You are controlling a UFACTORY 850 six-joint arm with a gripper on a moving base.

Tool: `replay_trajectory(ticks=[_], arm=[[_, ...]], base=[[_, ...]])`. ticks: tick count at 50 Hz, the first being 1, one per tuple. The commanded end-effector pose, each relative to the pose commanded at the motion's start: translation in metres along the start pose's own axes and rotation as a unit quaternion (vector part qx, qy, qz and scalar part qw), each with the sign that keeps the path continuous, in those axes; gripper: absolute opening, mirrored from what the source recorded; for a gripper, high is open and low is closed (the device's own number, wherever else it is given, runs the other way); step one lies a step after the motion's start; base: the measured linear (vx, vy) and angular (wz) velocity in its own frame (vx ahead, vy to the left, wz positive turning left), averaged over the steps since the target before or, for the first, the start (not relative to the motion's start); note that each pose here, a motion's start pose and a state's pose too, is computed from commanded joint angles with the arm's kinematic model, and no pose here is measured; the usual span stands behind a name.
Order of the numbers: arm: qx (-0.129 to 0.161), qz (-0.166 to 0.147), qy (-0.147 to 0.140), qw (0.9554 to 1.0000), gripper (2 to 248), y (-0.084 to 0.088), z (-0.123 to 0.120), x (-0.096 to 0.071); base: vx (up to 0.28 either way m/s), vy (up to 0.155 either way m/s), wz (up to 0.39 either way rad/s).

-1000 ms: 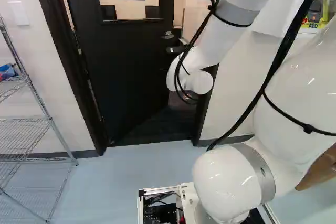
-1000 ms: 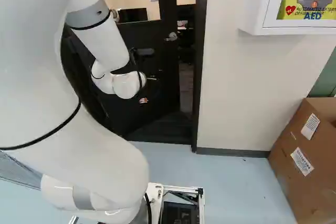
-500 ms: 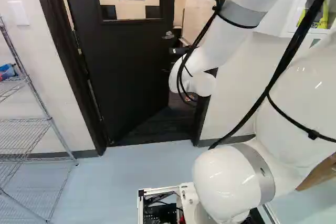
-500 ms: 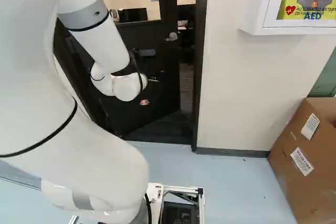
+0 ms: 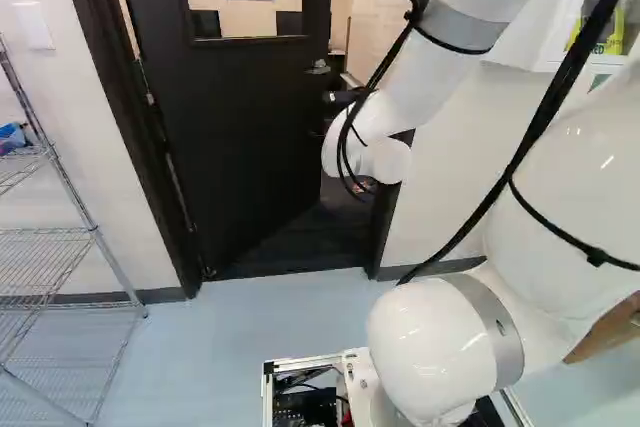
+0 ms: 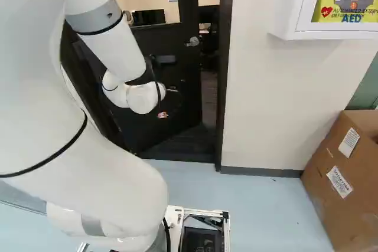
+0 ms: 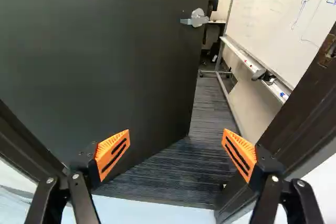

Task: Open the door and move inside

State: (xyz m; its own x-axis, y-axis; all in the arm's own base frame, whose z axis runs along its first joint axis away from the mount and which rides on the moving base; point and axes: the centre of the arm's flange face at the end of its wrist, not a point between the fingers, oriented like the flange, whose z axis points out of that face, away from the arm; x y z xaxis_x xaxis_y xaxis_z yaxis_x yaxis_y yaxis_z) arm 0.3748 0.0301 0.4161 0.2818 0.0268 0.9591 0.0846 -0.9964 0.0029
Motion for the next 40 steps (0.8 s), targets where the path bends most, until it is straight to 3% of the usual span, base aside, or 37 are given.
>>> replay_trajectory(ticks=[40], arm=[[0.0,0.0,0.0,1.0,247,0.0,0.0,0.0]], base=[[0.094,0.036,-0.002]])
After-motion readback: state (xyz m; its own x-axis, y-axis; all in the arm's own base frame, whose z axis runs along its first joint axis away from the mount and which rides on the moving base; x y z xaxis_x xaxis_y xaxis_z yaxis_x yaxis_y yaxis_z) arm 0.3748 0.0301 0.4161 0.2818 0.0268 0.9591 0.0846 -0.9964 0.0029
